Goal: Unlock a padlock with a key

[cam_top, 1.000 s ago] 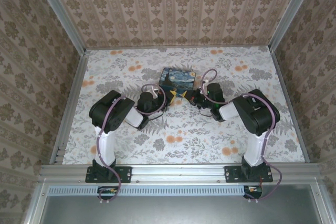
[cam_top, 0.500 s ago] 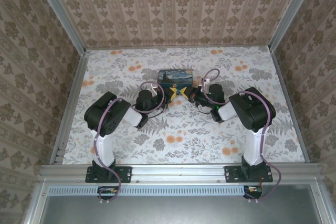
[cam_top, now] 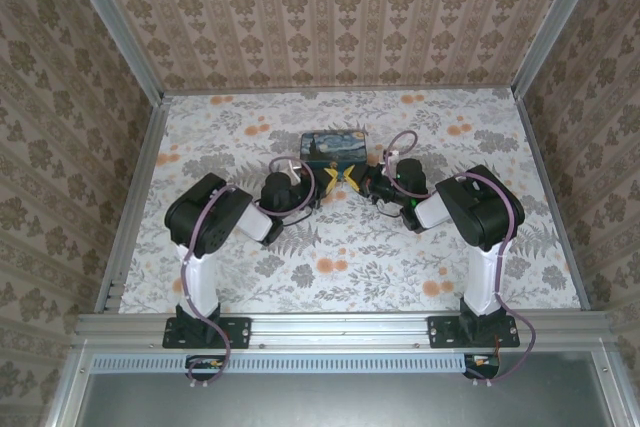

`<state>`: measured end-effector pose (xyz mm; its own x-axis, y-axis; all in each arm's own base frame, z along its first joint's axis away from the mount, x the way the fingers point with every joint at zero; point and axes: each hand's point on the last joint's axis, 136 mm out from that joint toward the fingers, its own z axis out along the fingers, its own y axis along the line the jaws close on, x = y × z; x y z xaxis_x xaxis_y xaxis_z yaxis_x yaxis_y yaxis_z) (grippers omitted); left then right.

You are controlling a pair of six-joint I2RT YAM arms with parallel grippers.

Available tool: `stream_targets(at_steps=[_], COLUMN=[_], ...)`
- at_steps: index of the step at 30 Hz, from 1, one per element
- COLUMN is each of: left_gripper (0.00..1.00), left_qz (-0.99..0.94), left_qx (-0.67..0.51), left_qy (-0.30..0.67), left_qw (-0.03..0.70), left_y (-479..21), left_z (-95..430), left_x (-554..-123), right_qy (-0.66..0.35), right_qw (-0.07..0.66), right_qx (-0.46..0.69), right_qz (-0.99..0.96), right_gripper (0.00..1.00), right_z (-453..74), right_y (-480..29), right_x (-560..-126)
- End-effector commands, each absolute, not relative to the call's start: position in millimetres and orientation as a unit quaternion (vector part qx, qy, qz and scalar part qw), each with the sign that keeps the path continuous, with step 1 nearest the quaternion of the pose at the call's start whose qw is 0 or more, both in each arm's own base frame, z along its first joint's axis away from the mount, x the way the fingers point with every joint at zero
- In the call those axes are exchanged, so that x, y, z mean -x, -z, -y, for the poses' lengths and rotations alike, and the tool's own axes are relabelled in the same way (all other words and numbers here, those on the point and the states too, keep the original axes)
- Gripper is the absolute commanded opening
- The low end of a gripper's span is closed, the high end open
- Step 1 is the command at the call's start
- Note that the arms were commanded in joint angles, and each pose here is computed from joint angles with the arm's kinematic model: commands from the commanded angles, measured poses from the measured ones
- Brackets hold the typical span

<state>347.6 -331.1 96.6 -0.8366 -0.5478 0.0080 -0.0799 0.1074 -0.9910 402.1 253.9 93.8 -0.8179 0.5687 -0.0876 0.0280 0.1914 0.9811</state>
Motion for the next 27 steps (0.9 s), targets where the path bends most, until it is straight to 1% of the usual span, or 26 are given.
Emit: stream_targets(at_steps=[1, 4, 7, 11, 15, 18, 21, 24, 27], left_gripper=[0.0, 0.0, 0.0, 0.0, 0.0, 0.0, 0.0, 0.0, 0.0], left_qz=[-0.749, -0.755, -0.757, -0.756, -0.756, -0.755, -0.755, -0.752, -0.751], left_qx=[0.147, 0.155, 0.157, 0.159, 0.162, 0.164, 0.165, 0.164, 0.165], left_qy=[0.629, 0.618, 0.613, 0.613, 0.611, 0.612, 0.613, 0.616, 0.618], left_qw=[0.15, 0.158, 0.164, 0.168, 0.17, 0.169, 0.168, 0.167, 0.166], left_y=[-78, -68, -64, -65, -64, -65, -65, -69, -71], left_z=[348, 340, 335, 331, 326, 324, 323, 323, 323], left_x=[-315, -321, -324, -328, -331, -332, -332, -332, -333], right_qy=[-0.628, -0.617, -0.6, -0.57, -0.508, -0.462, -0.44, -0.41, -0.347], right_qw=[0.26, 0.255, 0.246, 0.228, 0.205, 0.198, 0.202, 0.223, 0.251], right_qx=[-0.156, -0.16, -0.16, -0.155, -0.14, -0.121, -0.093, -0.048, 0.021], right_qz=[-0.717, -0.727, -0.744, -0.774, -0.825, -0.856, -0.87, -0.883, -0.903], right_gripper=[0.32, 0.46, 0.54, 0.61, 0.67, 0.68, 0.67, 0.63, 0.62], right_z=[-258, -253, -249, -244, -233, -222, -218, -217, -221], right_y=[-134, -125, -114, -97, -68, -53, -53, -60, -68], right_x=[-404, -398, -390, -376, -352, -336, -327, -322, -318])
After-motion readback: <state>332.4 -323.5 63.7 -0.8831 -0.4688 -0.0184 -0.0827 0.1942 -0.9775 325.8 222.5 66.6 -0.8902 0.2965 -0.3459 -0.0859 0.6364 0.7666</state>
